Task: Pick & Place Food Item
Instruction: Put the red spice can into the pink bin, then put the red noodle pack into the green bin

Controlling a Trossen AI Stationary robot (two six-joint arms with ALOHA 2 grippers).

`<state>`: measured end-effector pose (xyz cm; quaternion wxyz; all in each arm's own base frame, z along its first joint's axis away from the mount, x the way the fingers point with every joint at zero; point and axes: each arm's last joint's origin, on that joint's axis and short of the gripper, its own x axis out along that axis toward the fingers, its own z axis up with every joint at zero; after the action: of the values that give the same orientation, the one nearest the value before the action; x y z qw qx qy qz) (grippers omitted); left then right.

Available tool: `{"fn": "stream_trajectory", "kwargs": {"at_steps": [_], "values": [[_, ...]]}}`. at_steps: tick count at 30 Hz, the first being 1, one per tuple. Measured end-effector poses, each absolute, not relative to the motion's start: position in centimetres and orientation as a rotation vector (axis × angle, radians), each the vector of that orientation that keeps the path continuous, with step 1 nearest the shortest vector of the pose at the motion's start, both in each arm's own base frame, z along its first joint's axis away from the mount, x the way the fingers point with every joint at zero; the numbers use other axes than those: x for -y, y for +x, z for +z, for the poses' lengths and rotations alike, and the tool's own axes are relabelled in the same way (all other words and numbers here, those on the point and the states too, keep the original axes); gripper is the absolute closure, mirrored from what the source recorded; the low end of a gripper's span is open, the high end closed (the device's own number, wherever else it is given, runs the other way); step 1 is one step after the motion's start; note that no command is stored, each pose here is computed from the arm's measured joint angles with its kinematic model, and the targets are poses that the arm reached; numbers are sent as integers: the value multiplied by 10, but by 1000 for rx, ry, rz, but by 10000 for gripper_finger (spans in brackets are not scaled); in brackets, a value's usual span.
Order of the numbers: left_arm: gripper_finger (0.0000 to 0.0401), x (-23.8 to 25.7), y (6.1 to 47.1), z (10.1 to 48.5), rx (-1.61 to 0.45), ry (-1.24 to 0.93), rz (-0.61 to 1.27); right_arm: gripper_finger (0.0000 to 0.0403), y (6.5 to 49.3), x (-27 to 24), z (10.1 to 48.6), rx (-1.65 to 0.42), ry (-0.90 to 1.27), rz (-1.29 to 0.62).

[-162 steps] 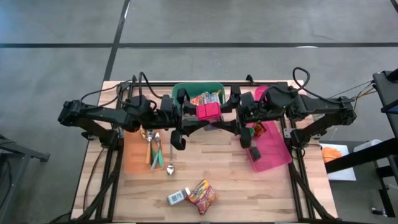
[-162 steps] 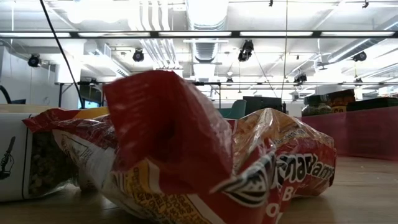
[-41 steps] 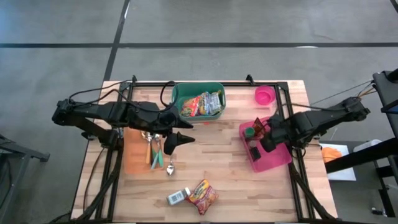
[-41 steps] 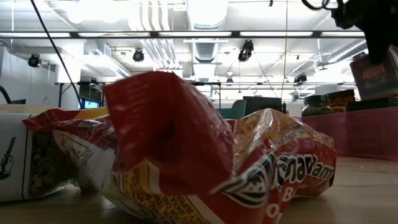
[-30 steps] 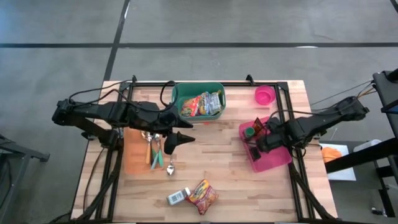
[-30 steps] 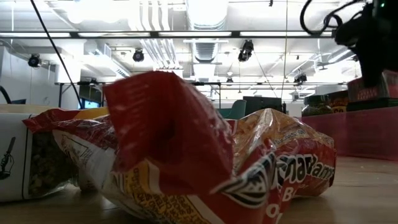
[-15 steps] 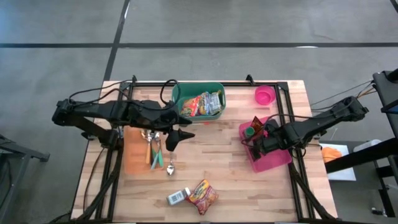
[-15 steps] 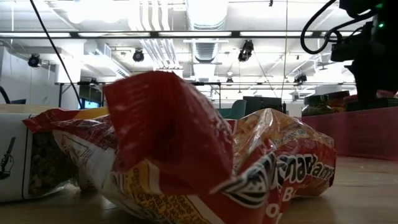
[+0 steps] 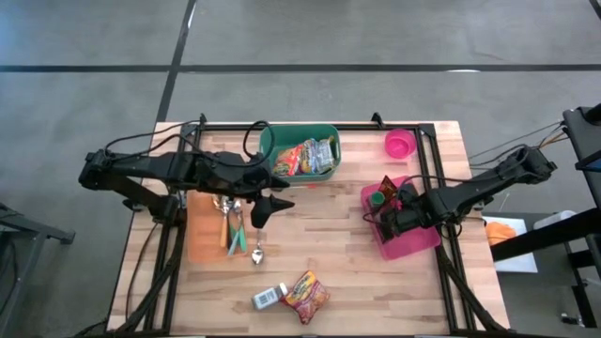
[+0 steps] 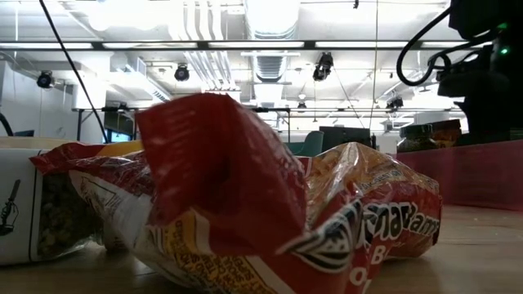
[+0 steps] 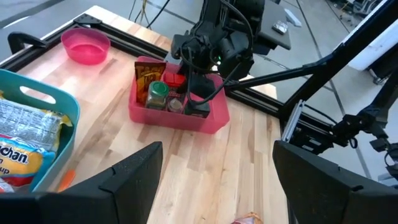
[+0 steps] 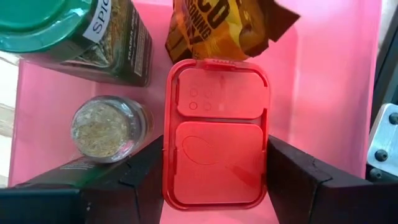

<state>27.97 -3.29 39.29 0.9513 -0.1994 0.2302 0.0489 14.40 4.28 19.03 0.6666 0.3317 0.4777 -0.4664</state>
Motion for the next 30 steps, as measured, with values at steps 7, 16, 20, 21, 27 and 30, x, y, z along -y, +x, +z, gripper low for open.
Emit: {"fn": "stream_trajectory", "kwargs": {"at_steps": [7,16,20,21,27,30], "values": [[95,33,280,388,-484,-408,104,139,145,-44,192,-1127,736,-1002],[95,33,280,388,-484,-435,107,70,149,-46,200,-1145,747,-954],[95,33,279,386,-508,-506,131,57,153,-48,210,-1136,747,-923],[95,33,278,385,-524,-528,129,57,154,-48,213,-1132,747,-911],[95,42,277,363,-644,-617,71,55,161,-52,237,-1133,738,-821],[95,50,277,343,-696,-619,36,55,162,-53,249,-1154,735,-784]]}}
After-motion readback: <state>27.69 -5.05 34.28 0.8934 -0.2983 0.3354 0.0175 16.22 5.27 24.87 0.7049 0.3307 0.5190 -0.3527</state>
